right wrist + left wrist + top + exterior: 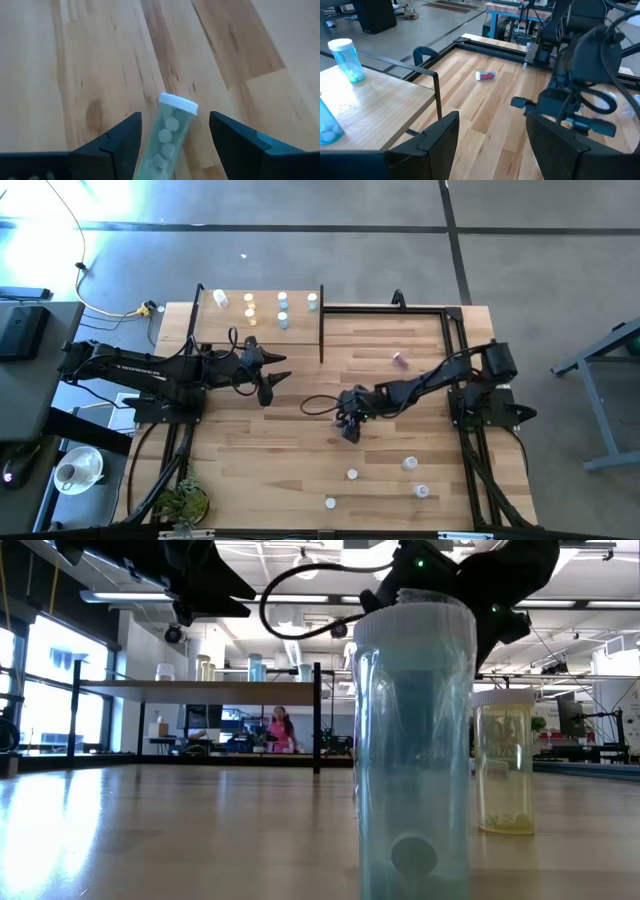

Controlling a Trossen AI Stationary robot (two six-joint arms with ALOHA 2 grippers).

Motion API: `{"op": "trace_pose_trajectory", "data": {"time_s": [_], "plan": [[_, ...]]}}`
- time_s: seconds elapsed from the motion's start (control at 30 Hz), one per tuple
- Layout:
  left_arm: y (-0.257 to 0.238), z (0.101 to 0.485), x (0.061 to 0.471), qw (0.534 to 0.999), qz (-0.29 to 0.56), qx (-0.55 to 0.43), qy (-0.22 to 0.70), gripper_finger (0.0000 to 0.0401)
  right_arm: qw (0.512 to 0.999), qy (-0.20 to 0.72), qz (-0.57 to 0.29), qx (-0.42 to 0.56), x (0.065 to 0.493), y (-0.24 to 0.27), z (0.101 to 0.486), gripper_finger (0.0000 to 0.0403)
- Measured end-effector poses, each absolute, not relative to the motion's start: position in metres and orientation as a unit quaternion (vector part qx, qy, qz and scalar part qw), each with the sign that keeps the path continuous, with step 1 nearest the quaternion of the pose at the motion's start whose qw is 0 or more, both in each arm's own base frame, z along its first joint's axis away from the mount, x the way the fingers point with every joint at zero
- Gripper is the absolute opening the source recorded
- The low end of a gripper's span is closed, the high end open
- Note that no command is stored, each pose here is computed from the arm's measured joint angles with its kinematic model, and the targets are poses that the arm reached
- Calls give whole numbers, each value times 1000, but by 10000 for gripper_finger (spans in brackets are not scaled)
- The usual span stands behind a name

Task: Pick and place medicine bottles onto shelf by color
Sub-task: Put the top green pill bottle on the shelf aligned with the other green pill bottle

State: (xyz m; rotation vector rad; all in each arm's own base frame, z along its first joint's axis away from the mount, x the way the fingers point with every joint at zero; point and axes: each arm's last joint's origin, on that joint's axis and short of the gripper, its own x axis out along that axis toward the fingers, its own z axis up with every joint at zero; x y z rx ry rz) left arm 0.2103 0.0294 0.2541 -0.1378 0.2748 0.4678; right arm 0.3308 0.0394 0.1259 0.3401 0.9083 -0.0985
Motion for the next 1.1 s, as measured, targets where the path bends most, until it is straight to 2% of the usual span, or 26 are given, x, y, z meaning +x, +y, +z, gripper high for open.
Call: {"op": "trace_pose_trajectory", "data": {"time_s": [0.27,0.87,1.1], "plan": [[29,254,210,961,231,-68,136,220,879,442,-50,171,332,40,121,214],[29,254,210,961,231,-68,136,220,869,464,-46,168,340,40,133,101],[29,254,210,961,231,-68,136,220,870,463,-45,161,340,40,133,89]]}}
